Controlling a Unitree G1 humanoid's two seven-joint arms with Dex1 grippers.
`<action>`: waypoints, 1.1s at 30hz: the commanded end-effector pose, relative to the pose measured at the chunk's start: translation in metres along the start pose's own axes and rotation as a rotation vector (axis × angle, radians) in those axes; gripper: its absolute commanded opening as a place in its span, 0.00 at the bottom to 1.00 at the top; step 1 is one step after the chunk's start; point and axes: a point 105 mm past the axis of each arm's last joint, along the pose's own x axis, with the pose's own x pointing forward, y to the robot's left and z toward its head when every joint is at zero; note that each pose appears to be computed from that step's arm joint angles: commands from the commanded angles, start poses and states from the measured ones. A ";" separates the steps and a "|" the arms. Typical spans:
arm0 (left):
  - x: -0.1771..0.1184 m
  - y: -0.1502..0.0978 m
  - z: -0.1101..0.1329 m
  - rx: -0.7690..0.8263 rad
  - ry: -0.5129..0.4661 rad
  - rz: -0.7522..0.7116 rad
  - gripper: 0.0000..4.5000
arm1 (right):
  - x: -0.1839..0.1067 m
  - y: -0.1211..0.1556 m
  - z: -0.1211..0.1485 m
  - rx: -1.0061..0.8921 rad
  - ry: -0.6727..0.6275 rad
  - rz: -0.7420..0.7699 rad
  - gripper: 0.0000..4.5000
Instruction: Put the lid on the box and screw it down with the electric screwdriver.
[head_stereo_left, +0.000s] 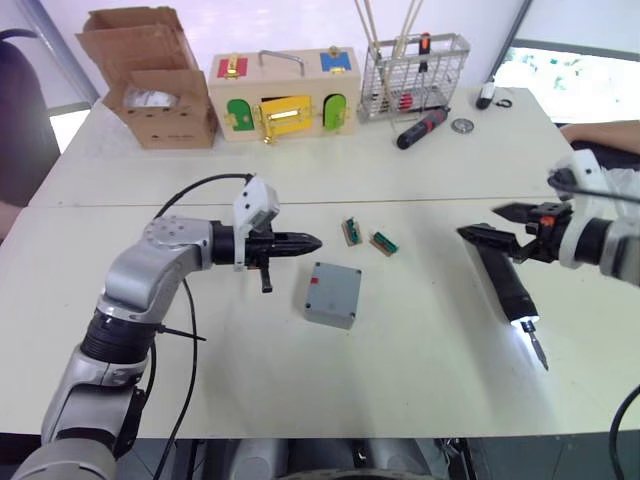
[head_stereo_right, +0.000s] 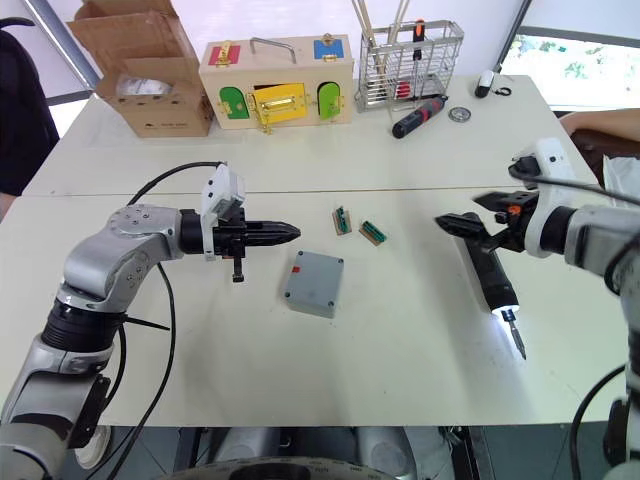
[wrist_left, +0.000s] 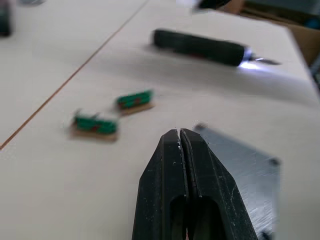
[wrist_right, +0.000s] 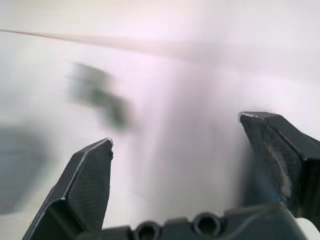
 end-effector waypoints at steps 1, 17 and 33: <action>-0.009 -0.002 -0.016 0.043 0.080 0.009 0.00 | 0.009 0.044 -0.015 -0.055 -0.032 0.155 0.99; 0.013 -0.027 -0.055 0.090 0.217 -0.147 0.00 | 0.053 0.125 -0.078 0.099 0.060 0.403 0.99; 0.045 0.010 -0.049 0.170 0.147 -0.040 0.00 | 0.058 0.148 -0.070 0.163 0.057 0.483 0.99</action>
